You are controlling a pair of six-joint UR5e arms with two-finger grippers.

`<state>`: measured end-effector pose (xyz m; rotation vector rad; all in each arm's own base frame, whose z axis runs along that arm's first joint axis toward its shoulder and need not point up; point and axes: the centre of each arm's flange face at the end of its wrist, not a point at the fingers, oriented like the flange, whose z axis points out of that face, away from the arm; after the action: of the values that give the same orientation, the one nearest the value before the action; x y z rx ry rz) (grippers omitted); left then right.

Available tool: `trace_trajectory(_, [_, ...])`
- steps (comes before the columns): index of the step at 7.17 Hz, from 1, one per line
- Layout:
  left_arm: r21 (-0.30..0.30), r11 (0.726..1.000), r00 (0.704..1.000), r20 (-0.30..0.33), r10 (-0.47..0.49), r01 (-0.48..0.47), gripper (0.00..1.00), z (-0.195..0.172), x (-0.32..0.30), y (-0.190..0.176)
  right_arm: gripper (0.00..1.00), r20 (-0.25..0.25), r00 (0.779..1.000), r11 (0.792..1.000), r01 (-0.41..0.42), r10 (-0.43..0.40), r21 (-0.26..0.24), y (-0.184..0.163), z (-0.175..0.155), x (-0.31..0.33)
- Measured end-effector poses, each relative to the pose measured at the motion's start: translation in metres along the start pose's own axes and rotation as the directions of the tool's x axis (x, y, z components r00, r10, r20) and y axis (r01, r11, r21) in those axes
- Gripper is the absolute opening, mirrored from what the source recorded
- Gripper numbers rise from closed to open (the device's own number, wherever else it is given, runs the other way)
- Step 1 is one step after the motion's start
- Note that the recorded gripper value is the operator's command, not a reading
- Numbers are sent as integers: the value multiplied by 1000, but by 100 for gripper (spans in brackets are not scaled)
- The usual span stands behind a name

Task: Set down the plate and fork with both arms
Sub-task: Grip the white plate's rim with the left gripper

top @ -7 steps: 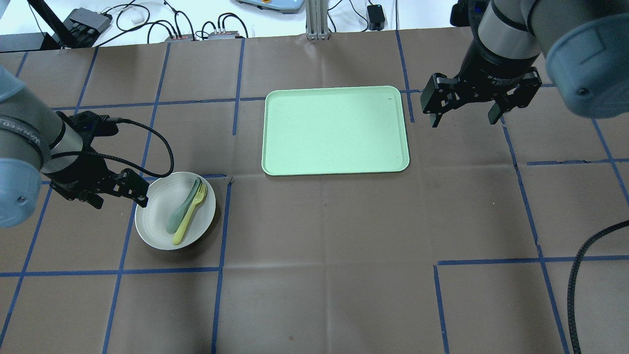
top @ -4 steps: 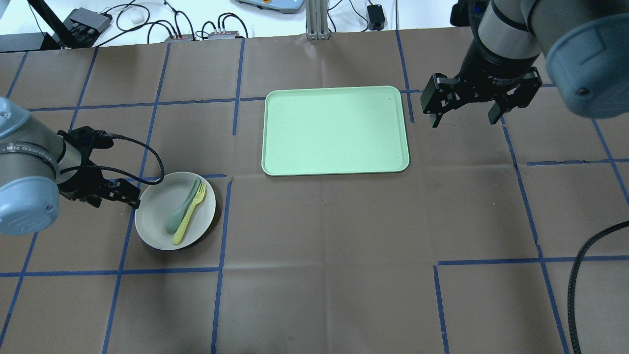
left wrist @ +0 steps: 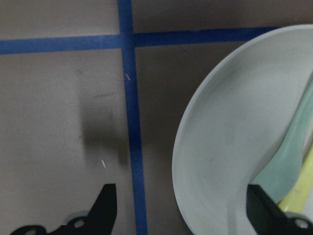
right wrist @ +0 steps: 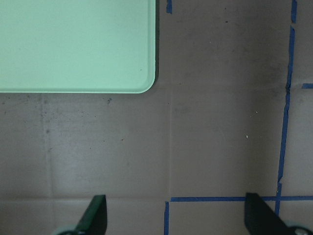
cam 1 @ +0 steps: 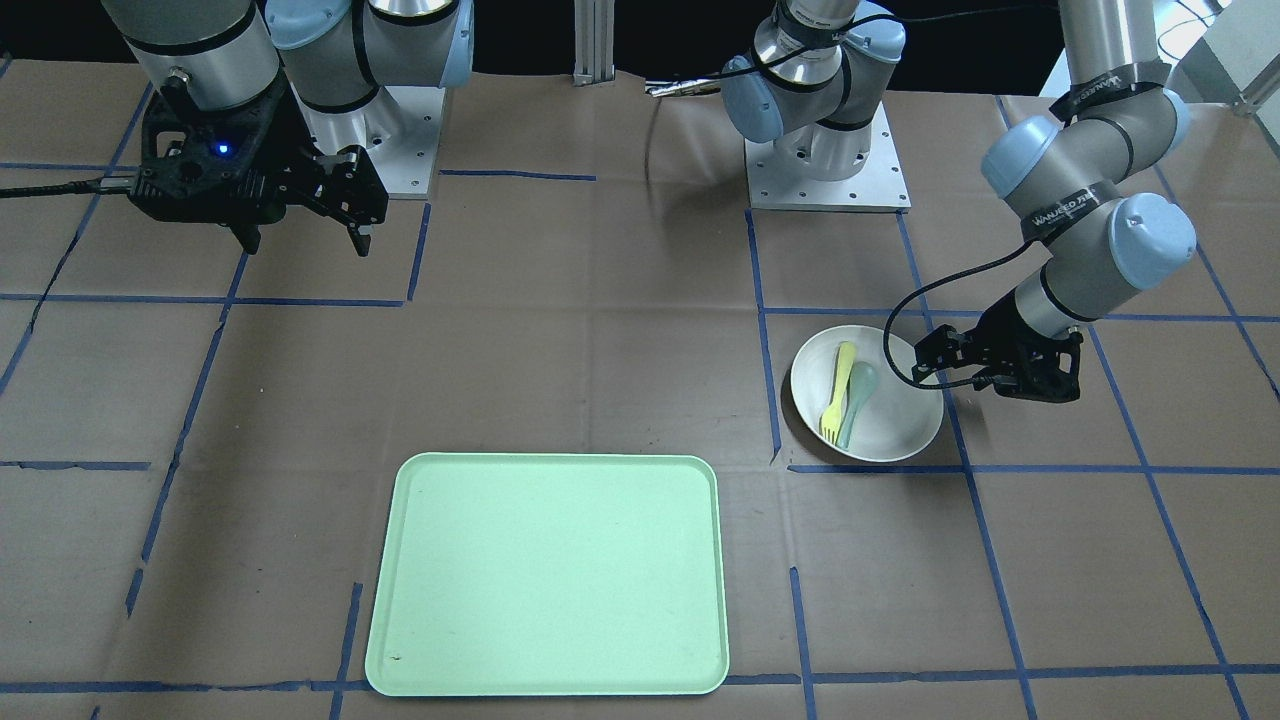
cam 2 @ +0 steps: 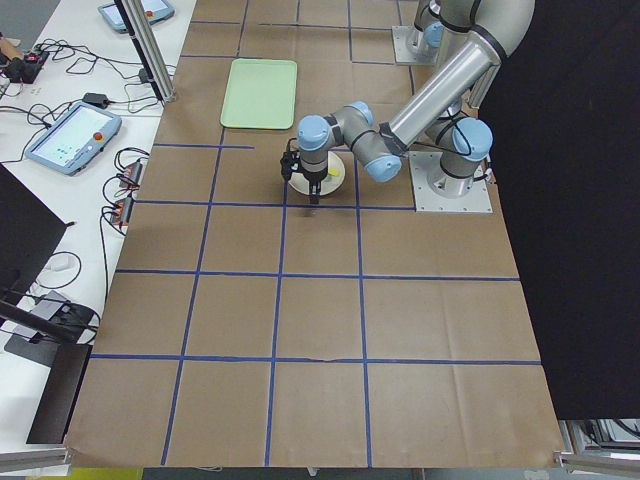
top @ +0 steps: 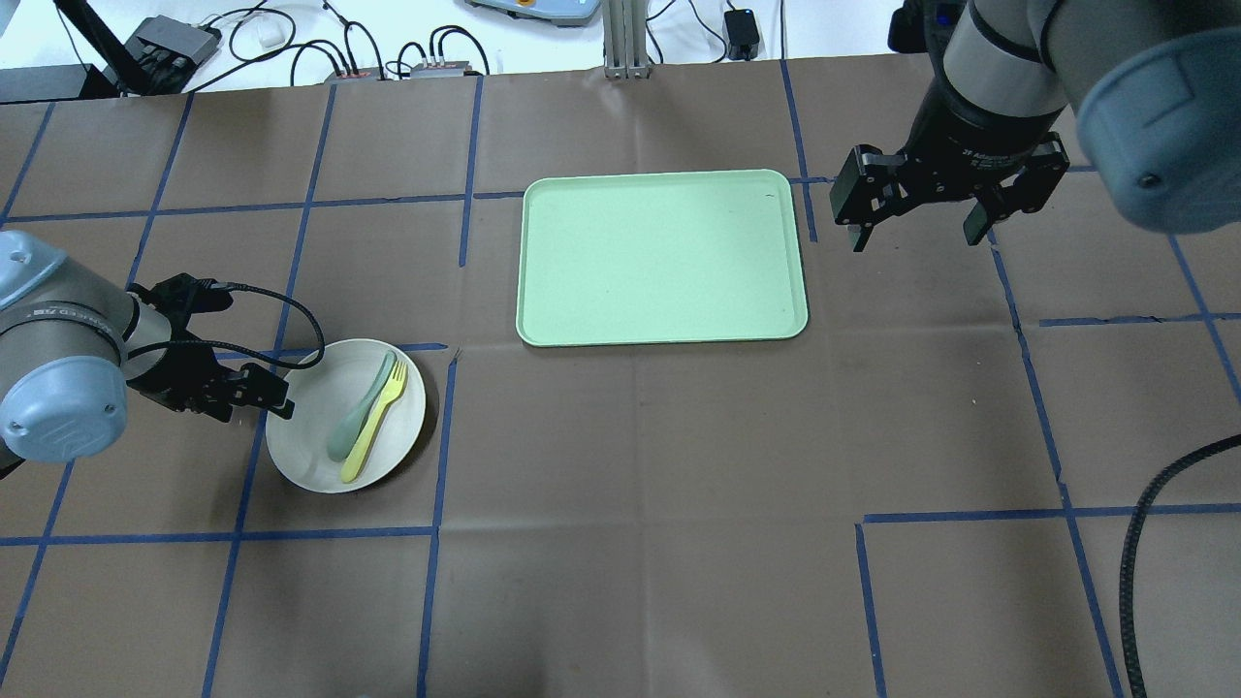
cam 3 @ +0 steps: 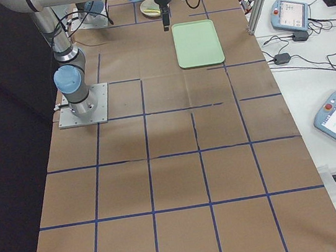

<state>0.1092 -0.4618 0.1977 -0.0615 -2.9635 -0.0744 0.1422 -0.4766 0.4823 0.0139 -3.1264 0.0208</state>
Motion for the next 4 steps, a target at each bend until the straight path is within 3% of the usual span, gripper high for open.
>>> trace_trajectory(1, [0,1000,1000,-15,-4,4,66,7,-2,-2,100,0,1000,1000,0,0,0,0,0,0])
trace_trajectory(2, [0,1000,1000,-22,-6,6,57,10,-4,-3,100,0,1000,1000,0,0,0,0,0,0])
trace_trajectory(4, [-1,1000,1000,-27,-12,12,51,12,-5,-3,100,0,1000,1000,0,0,0,0,0,0])
